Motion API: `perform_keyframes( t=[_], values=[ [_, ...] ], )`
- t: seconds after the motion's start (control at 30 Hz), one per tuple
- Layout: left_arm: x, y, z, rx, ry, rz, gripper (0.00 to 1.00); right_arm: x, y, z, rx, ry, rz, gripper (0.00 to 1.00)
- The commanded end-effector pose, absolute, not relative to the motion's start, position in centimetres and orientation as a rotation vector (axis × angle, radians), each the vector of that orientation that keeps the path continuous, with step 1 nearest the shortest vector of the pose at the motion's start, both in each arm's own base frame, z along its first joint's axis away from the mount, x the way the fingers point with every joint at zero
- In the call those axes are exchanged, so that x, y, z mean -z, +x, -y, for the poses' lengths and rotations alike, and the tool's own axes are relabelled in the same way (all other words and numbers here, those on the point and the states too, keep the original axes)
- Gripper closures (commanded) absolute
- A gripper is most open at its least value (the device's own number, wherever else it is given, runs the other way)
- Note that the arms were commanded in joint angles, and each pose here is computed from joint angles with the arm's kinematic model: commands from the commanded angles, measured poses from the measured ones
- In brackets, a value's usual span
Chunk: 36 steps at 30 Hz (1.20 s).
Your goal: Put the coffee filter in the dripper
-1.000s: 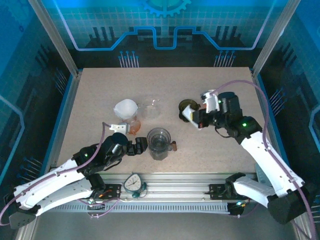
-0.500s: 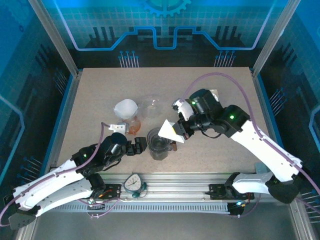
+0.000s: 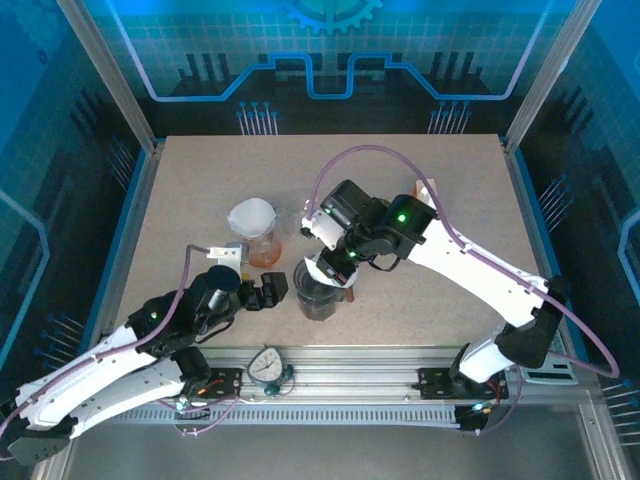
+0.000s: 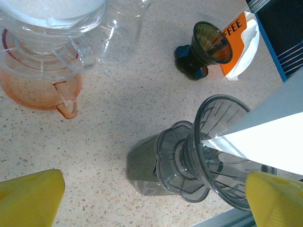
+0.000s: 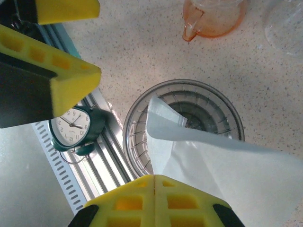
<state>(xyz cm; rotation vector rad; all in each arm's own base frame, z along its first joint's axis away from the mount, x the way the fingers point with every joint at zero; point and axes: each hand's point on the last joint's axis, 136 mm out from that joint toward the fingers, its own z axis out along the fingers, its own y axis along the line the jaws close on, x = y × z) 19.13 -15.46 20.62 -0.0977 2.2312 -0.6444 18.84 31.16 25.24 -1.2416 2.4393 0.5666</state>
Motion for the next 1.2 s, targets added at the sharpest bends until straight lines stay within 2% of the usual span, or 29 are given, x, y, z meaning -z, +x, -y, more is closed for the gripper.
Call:
perform_keyframes(
  t=[0.0,0.47,0.9,1.03,1.17],
  values=[
    [-21.5,19.1,14.9,0.627,-0.087,-2.213,0.01,-24.7,18.3,-31.8,-0.581,-1.311,-2.446,1.0],
    [-21.2,19.1,14.8,0.621,-0.092,-2.219,0.01,-20.0,18.3,-33.8,-0.639,-1.333,-2.53,1.0],
    [-20.9,19.1,14.9,0.626,-0.101,-2.226,0.01,-18.6,18.2,-33.9,-0.652,-1.318,-2.548,0.99],
    [-20.9,19.1,15.0,0.633,-0.1,-2.225,0.01,-19.0,18.2,-33.9,-0.663,-1.309,-2.536,0.93],
    [-20.9,19.1,15.0,0.636,-0.103,-2.227,0.01,-20.2,18.3,-33.7,-0.675,-1.294,-2.489,0.73]
  ],
)
